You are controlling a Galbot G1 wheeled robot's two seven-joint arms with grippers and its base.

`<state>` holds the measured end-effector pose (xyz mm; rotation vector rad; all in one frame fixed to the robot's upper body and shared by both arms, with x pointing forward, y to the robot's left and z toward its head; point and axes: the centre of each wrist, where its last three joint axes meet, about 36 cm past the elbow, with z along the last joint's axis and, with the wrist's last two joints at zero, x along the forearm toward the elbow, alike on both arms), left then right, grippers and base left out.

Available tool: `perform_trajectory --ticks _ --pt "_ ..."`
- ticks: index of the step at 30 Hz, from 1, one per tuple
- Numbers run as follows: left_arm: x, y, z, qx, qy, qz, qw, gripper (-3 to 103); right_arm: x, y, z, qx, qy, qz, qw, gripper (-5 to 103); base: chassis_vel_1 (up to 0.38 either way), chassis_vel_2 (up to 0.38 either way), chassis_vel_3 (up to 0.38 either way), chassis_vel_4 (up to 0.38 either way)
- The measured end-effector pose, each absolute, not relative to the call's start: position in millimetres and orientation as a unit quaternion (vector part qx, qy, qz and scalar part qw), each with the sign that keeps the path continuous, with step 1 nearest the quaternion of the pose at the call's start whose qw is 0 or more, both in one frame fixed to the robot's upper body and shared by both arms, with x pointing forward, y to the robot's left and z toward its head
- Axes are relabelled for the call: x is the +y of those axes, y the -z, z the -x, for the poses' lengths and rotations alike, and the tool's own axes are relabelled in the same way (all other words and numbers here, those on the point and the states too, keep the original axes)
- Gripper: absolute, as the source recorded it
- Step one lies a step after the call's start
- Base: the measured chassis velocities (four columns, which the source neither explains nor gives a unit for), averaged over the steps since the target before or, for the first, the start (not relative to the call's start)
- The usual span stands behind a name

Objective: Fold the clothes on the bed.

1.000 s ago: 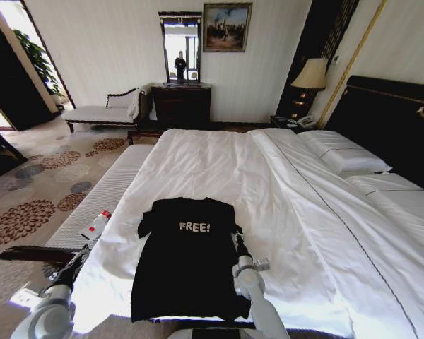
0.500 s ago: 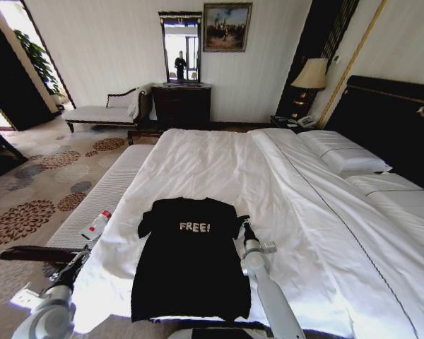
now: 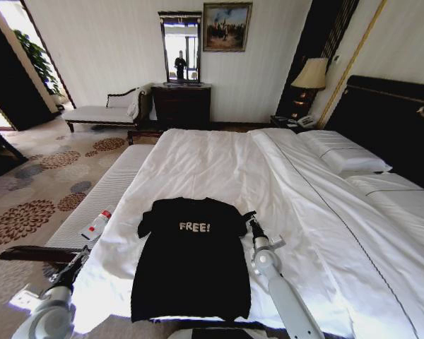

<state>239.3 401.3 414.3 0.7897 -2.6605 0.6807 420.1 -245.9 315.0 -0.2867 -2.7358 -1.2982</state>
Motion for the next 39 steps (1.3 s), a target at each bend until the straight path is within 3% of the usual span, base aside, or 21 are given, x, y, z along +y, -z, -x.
perform_trajectory --ticks 12,16,18,22,24,25,32,35,36,39 --pt "399 -413 -239 -0.922 -0.235 -0.272 0.142 100 -253 -302 -431 -0.903 0.411 0.109 0.056 -3 0.0 0.0 0.0 0.0" --pt "401 -413 -236 -0.922 -0.233 -0.276 0.143 100 -253 -299 -434 -0.907 0.4 0.116 0.059 18 0.0 0.0 0.0 0.0" --pt "401 -412 -236 -0.922 -0.233 -0.276 0.143 100 -253 -299 -434 -0.907 0.4 0.118 0.059 18 0.0 0.0 0.0 0.0" --pt "404 -411 -235 -0.921 -0.232 -0.279 0.142 100 -260 -316 -425 -0.897 0.42 0.134 0.037 39 0.0 0.0 0.0 0.0" --pt "404 -411 -235 -0.921 -0.232 -0.278 0.142 100 -260 -320 -422 -0.894 0.427 0.135 0.034 39 0.0 0.0 0.0 0.0" --pt "403 -410 -235 -0.921 -0.233 -0.278 0.143 100 -259 -325 -416 -0.889 0.437 0.136 0.031 45 0.0 0.0 0.0 0.0" --pt "397 -411 -241 -0.924 -0.233 -0.27 0.142 100 -232 -316 -358 -0.859 0.475 0.161 0.101 73 0.0 0.0 0.0 0.0" --pt "397 -411 -241 -0.924 -0.232 -0.269 0.142 100 -226 -312 -350 -0.852 0.483 0.166 0.116 78 0.0 0.0 0.0 0.0" --pt "397 -412 -242 -0.925 -0.231 -0.268 0.142 100 -220 -308 -345 -0.844 0.493 0.168 0.128 89 0.0 0.0 0.0 0.0" --pt "397 -413 -241 -0.925 -0.229 -0.268 0.142 100 -214 -301 -341 -0.835 0.505 0.169 0.141 97 0.0 0.0 0.0 0.0"
